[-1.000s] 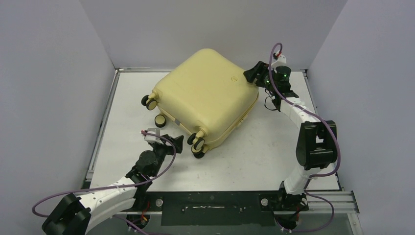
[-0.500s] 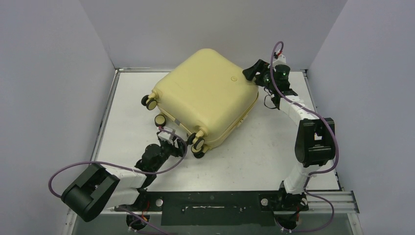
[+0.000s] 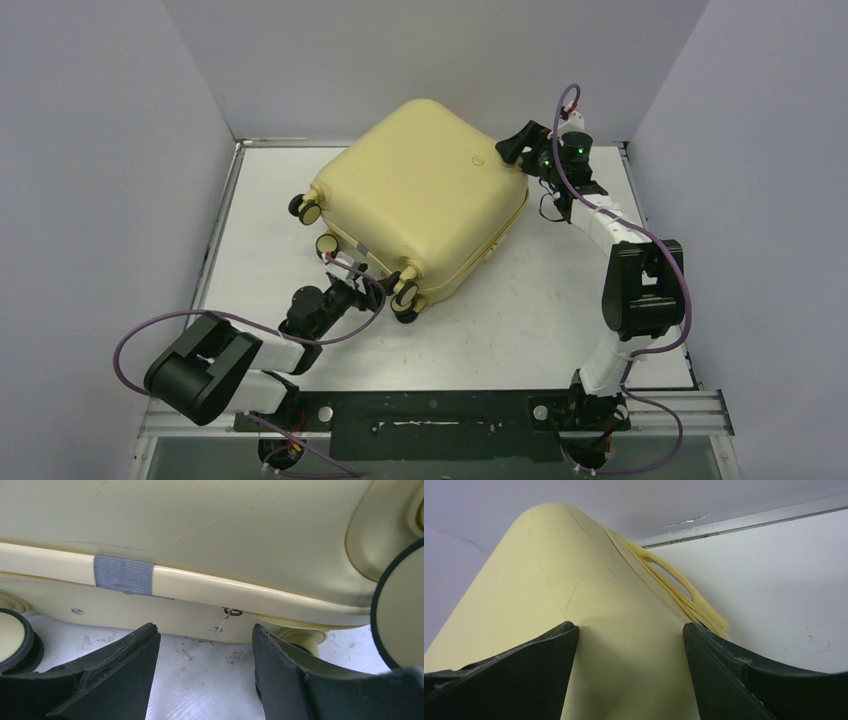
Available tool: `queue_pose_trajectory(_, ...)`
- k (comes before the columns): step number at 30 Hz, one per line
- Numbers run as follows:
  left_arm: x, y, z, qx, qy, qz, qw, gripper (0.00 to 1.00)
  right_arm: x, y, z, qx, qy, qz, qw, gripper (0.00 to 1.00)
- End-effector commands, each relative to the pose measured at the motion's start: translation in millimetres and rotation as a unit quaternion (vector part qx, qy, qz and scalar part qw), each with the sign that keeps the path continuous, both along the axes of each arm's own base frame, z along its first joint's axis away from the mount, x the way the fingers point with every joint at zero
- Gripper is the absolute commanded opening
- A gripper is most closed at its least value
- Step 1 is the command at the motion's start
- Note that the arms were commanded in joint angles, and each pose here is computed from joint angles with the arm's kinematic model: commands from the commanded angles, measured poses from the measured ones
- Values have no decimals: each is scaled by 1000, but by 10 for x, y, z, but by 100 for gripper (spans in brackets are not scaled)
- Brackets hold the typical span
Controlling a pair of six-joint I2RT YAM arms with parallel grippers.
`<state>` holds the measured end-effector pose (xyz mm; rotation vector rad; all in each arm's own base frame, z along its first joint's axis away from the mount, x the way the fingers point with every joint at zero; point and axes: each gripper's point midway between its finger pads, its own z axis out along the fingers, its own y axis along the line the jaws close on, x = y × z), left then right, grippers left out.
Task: Pack the luggage
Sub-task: Zip the luggage at the center of the board.
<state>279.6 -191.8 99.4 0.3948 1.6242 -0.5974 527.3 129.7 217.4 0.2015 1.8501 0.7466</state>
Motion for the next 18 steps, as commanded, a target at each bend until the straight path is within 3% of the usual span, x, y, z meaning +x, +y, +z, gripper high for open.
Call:
queue_pose_trajectory(1,135,-72,369,-36,-63,-10,997,64,-327,456,-529,25,99,78,992,76)
queue_pose_trajectory(18,152,-193,352,-66,-67,-41,995,48,-362,494,-531,21,100,83,991,76)
